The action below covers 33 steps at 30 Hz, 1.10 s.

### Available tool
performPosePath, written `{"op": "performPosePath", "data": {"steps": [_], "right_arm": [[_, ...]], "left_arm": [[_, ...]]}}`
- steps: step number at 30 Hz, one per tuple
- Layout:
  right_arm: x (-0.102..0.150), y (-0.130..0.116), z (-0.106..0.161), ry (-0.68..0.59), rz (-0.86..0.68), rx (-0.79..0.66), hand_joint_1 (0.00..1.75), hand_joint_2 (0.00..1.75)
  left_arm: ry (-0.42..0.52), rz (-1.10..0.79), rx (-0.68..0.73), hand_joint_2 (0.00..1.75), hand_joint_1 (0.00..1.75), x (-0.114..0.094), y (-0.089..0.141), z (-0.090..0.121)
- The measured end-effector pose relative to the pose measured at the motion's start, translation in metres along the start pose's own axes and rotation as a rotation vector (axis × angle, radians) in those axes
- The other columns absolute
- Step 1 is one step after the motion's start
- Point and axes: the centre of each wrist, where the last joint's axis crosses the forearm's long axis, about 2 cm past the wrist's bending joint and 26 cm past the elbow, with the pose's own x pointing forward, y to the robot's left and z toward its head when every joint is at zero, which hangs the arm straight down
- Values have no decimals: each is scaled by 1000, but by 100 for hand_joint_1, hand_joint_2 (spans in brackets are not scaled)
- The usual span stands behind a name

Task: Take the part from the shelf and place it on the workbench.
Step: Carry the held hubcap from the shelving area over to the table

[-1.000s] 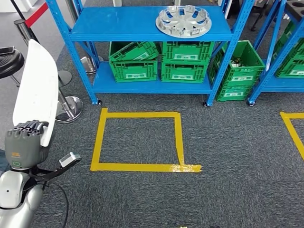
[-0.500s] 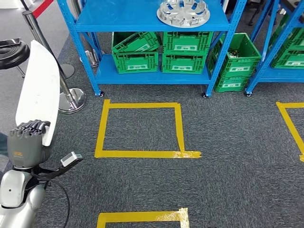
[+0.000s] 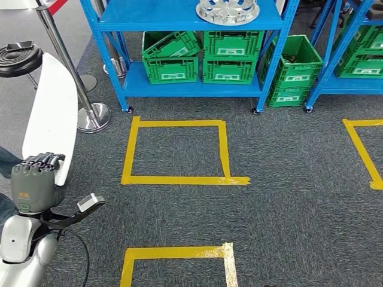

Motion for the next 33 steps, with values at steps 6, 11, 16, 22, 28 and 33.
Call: {"op": "performPosePath", "data": {"steps": [6,11,16,22,28,33], "right_arm": [[-2,0,0,5,0,1,0,0],[-4,0,1,8,0,-1,0,0],[-2,-2,0,6,1,-7,0,0],[-4,-1,1,16,2,-6,0,0],[-5,-1,1,18,2,-6,0,0],[-4,-1,1,17,3,-6,0,0]], "left_arm": [[6,24,-2,175,175,0,-1,1],[24,43,-18,175,175,1,-4,4],[64,68,-28,175,175,1,-8,5],[117,116,-50,175,175,2,-12,9],[115,123,-72,175,175,3,-15,13],[111,126,-76,175,175,4,-16,14]]}}
